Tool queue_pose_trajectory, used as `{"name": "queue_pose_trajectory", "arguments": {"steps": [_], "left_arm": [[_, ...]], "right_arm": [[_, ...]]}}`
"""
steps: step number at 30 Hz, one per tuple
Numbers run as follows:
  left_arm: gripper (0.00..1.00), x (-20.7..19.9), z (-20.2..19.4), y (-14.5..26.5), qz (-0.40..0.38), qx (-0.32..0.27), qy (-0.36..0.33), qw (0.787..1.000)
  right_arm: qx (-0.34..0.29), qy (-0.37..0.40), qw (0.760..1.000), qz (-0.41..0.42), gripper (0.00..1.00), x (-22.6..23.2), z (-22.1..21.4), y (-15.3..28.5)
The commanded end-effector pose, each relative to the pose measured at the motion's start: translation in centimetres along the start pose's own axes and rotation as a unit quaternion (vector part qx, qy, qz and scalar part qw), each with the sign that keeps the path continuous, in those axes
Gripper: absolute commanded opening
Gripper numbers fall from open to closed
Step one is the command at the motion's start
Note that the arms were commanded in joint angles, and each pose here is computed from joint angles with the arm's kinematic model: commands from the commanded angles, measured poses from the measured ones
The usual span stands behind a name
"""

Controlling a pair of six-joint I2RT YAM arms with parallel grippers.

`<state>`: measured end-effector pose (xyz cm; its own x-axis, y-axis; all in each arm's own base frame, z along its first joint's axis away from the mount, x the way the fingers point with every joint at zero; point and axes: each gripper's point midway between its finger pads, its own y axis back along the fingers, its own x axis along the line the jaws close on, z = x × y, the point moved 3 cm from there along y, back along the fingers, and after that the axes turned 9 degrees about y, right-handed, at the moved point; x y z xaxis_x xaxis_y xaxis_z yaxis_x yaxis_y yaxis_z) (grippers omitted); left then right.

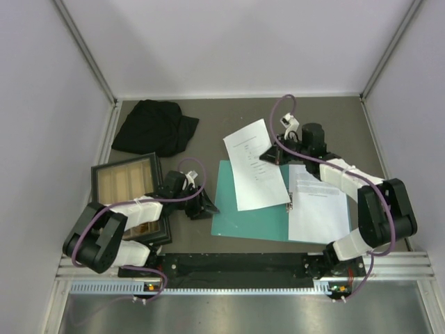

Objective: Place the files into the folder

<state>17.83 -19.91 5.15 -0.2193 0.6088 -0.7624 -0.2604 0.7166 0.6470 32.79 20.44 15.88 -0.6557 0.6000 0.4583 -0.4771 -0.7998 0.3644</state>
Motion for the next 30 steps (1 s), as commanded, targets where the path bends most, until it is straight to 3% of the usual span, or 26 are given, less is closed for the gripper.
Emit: {"name": "queue_pose_trajectory", "arguments": {"steps": [1, 18, 28, 30], "left_arm": [[0.52, 1.1, -0.2, -0.2, 0.013, -0.007, -0.002, 1.0], [0.51, 0.9, -0.5, 0.0, 0.006, -0.01, -0.004, 1.0], [0.52, 0.5, 0.0, 0.7, 0.007, -0.035, -0.008, 0.999], [0.52, 0.7, -0.2, 0.7, 0.012, -0.031, -0.008, 0.999]], "right_arm": [[-0.035, -0.003, 0.999, 0.013, 0.0, 0.9, 0.9, -0.1], [-0.051, -0.138, 0.987, -0.072, 0.0, -0.5, -4.7, 1.0], [0.001, -0.165, 0.974, -0.157, 0.0, -0.7, -8.3, 0.1], [0.025, -0.157, 0.972, -0.174, 0.08, -1.1, -9.0, 0.5]]}}
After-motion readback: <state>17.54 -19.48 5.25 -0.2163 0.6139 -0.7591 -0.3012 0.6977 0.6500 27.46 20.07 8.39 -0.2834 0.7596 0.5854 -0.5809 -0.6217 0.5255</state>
